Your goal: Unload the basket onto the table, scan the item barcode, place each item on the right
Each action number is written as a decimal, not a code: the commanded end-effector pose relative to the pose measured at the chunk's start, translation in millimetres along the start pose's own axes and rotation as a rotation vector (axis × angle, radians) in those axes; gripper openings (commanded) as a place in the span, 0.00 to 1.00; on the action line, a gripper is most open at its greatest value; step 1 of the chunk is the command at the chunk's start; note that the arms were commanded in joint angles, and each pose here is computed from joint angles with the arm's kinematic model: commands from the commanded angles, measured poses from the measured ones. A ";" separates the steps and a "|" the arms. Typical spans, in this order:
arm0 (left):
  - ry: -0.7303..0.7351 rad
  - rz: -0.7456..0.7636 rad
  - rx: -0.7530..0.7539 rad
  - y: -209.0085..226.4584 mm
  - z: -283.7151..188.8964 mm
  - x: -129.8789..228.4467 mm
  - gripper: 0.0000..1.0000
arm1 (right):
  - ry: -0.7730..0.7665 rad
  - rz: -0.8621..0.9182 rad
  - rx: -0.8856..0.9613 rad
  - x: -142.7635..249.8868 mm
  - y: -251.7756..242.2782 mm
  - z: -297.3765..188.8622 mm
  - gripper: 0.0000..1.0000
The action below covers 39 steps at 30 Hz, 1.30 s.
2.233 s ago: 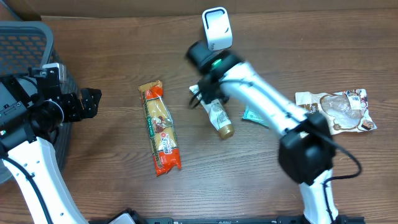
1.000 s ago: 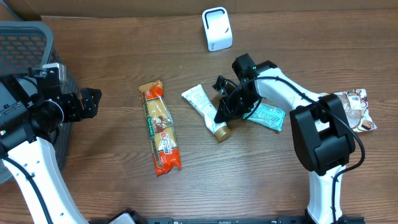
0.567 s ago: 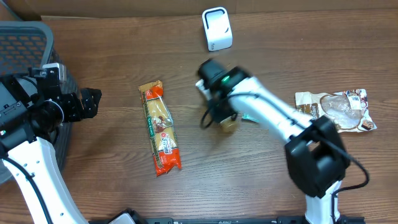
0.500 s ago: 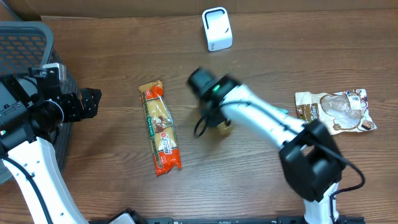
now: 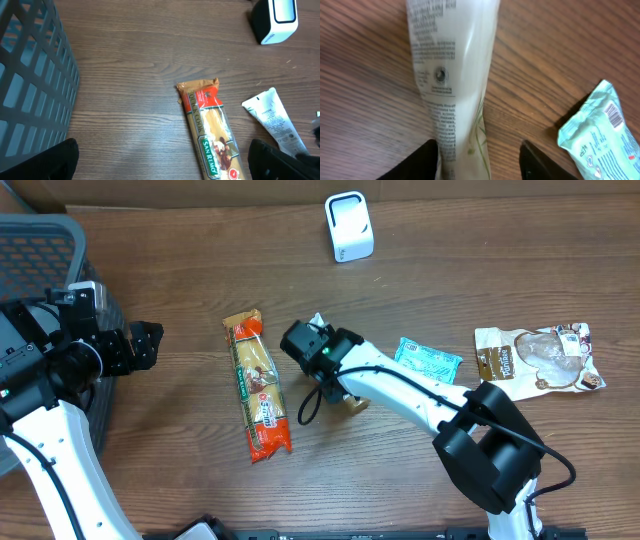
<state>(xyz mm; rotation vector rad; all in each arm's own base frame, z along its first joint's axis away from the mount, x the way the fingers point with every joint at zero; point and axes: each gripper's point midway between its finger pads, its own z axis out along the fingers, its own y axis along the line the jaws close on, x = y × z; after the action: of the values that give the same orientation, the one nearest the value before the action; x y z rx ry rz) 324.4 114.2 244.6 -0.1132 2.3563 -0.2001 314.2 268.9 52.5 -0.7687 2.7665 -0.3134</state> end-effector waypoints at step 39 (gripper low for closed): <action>-0.005 0.013 0.013 -1.6 0.2 -0.6 1.00 | -0.111 0.139 0.071 -30.7 -112.1 40.5 0.62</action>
<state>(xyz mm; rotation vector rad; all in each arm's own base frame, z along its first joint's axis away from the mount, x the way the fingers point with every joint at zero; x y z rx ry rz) 324.3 114.1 244.6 -0.1127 2.3564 -0.2006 379.6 196.9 32.3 -0.4982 2.7706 -0.3049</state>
